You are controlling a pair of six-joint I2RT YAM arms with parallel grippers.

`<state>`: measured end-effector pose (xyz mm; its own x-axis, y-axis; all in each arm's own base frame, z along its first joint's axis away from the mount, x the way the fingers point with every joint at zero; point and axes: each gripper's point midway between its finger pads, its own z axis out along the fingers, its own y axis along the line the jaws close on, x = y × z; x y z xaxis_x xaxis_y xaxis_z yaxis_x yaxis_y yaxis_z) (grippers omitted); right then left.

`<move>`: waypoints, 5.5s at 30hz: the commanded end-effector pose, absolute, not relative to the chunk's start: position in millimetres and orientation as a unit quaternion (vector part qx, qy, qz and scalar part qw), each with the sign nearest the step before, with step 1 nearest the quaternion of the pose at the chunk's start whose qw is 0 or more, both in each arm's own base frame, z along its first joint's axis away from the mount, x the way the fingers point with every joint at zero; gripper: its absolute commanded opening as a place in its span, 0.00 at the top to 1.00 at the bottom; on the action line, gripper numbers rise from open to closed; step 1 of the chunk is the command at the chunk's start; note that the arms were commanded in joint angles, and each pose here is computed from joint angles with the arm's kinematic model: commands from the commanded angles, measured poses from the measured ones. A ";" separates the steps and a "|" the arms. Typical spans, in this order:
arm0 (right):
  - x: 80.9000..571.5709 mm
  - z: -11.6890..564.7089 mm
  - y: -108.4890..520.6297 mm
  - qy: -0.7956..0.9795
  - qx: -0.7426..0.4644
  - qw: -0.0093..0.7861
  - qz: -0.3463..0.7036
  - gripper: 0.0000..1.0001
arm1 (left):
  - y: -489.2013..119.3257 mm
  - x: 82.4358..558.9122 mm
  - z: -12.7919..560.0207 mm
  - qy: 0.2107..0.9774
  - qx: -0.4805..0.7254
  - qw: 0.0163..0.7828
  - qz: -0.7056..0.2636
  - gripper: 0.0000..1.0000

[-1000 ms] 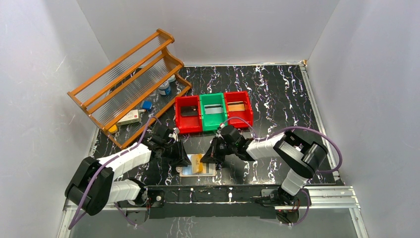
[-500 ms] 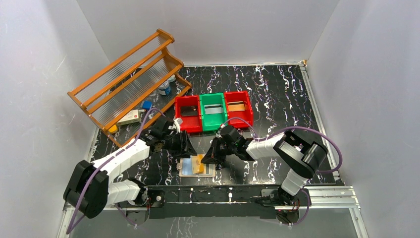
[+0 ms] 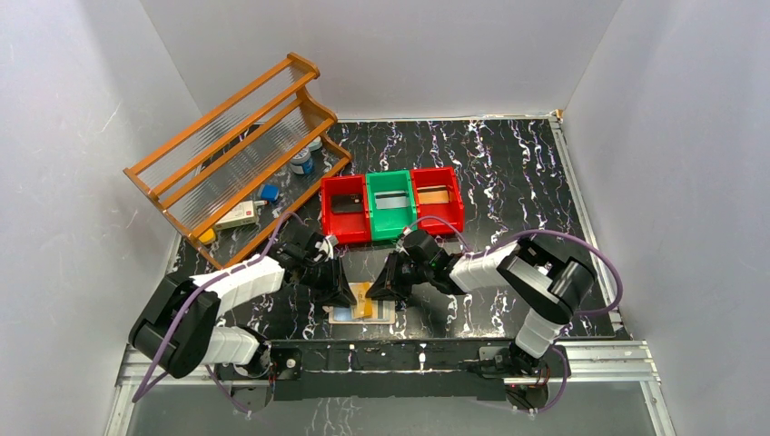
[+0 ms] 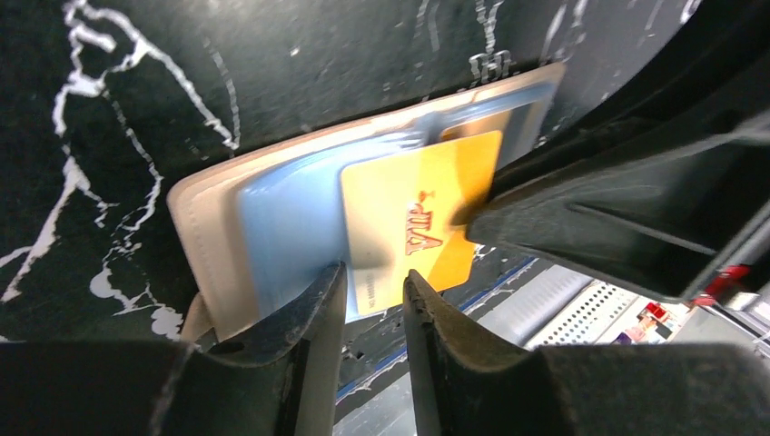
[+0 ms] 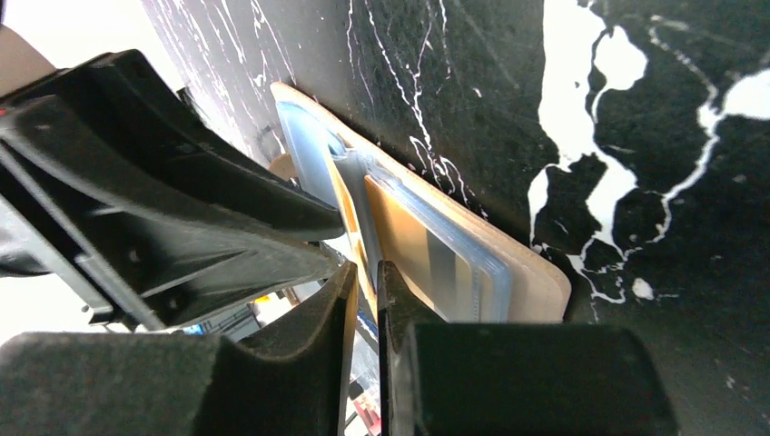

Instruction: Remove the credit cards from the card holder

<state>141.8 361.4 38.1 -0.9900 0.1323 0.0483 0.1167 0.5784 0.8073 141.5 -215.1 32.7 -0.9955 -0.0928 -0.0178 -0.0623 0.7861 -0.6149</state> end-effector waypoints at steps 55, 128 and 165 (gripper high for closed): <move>146.4 57.9 397.6 0.869 0.049 0.030 0.491 0.87 | -206.5 130.9 25.1 0.945 -0.058 0.036 -0.319 0.81; 285.5 204.5 197.5 0.835 -0.166 0.521 0.062 1.00 | -157.8 211.1 119.8 0.942 0.045 0.284 -0.173 0.21; 397.8 141.7 215.4 0.722 -0.516 0.458 -0.040 1.00 | -141.9 222.7 137.4 0.921 0.088 0.354 -0.139 0.02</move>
